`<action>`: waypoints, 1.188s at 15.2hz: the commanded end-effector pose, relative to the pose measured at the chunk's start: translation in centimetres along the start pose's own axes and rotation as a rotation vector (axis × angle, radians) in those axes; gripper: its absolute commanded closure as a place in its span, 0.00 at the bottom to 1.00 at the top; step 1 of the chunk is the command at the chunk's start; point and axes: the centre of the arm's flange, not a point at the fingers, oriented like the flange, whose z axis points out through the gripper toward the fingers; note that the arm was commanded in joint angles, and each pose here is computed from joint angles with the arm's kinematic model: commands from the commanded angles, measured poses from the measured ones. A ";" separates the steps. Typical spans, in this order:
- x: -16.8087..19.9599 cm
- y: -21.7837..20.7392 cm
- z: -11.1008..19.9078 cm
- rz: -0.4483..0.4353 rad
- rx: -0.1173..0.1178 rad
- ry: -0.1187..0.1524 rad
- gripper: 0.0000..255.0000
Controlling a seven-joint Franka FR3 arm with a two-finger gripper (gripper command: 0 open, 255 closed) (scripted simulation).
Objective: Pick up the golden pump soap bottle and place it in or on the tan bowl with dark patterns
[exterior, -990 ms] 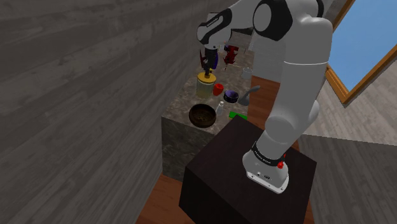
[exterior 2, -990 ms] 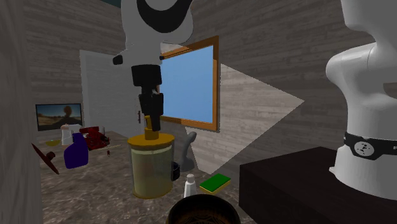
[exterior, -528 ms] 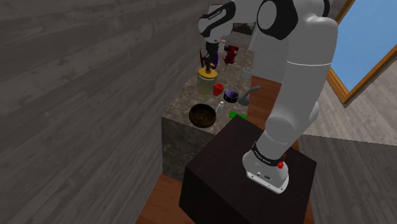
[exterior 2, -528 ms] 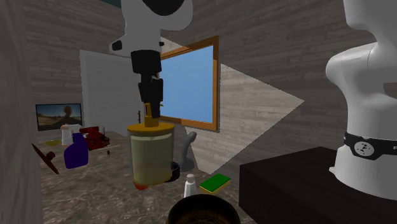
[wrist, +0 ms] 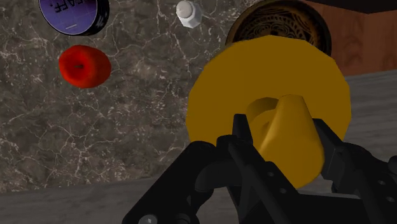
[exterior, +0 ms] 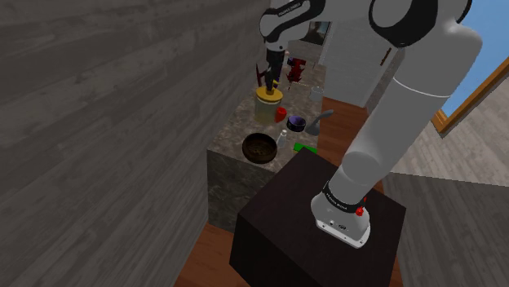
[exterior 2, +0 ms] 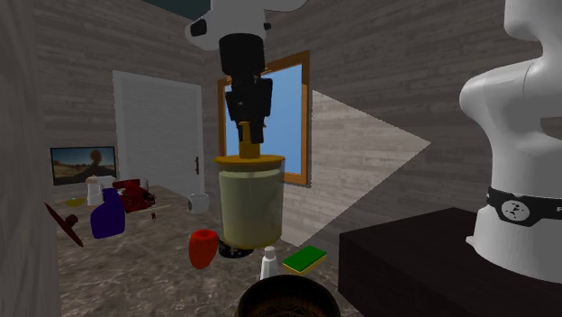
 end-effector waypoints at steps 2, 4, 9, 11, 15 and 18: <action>-2.1 -3.0 -1.5 0.000 -0.001 0.001 1.00; -3.4 -5.0 -2.5 0.000 -0.001 0.001 1.00; -4.5 -7.0 -2.0 0.000 -0.001 0.001 1.00; -4.4 -7.0 -0.9 0.000 -0.001 0.001 1.00; -4.2 -7.0 1.2 0.000 -0.001 0.001 1.00; -4.1 -7.0 2.8 0.000 -0.001 0.001 1.00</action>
